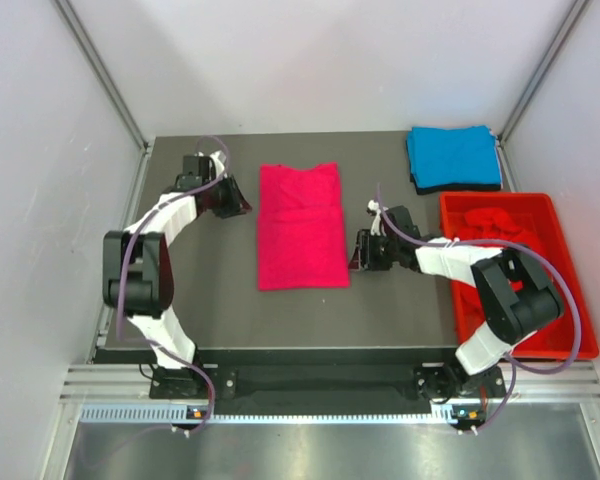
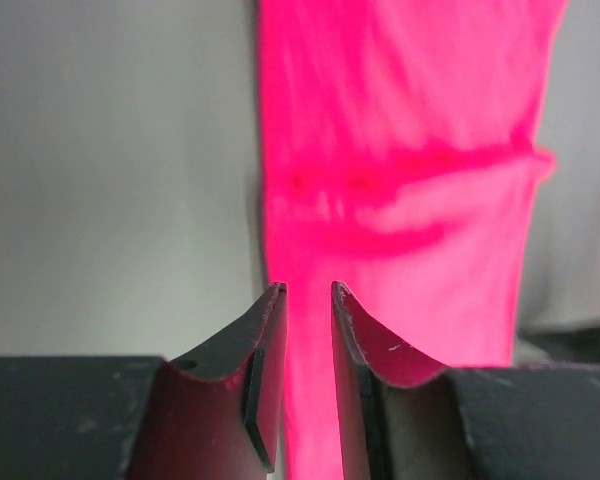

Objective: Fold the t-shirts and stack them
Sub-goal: Fold the tshirt

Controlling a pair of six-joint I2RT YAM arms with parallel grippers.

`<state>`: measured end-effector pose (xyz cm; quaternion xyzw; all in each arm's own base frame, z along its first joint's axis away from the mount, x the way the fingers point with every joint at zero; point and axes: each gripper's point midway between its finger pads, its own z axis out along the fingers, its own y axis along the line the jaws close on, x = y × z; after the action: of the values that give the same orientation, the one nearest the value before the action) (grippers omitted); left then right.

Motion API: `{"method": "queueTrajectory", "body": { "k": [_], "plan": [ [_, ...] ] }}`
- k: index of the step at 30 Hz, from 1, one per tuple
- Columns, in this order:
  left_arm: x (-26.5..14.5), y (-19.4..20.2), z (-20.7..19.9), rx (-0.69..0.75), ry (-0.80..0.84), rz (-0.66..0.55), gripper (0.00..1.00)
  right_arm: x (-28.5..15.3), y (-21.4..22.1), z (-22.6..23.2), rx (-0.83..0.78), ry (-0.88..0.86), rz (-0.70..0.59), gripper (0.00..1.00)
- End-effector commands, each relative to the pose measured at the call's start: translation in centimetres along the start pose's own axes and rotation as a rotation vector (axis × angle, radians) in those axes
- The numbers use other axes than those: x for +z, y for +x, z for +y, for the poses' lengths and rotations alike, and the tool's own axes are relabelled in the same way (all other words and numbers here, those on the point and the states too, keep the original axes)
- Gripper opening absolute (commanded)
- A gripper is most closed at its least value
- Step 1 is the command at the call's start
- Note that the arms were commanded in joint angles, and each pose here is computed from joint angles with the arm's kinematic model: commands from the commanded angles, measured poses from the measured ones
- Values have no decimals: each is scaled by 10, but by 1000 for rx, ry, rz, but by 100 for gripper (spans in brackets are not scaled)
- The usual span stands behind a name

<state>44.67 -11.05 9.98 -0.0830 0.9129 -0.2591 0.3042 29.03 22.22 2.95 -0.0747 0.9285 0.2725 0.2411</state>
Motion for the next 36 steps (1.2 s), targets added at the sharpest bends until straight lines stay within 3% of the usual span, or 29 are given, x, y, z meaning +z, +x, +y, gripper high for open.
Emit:
{"method": "queueTrajectory", "body": {
  "k": [1, 2, 8, 17, 21, 27, 32, 36],
  "plan": [
    [-30, 38, -9, -35, 23, 60, 30, -8, 7, 4, 91, 36, -2, 45],
    [-32, 65, -1, -60, 16, 110, 30, -8, 9, 7, 98, 27, 1, 45],
    [-55, 136, 2, -105, 45, 193, 36, -1, 28, 30, 118, -11, 22, 45],
    [-59, 179, 5, -183, 98, 241, 41, 5, 50, 19, 132, 41, 14, 41],
    [-57, 187, 7, -196, 103, 259, 41, 7, 59, 14, 137, 42, 22, 23],
    [-54, 201, 9, -219, 124, 293, 42, 5, 69, 7, 137, 55, 28, 6],
    [-54, 209, 18, -214, 85, 300, 40, 0, 73, 0, 124, 85, 25, 6],
    [-53, 210, 17, -206, 96, 301, 32, -2, 74, 2, 118, 75, 21, 21]
  ]
}}
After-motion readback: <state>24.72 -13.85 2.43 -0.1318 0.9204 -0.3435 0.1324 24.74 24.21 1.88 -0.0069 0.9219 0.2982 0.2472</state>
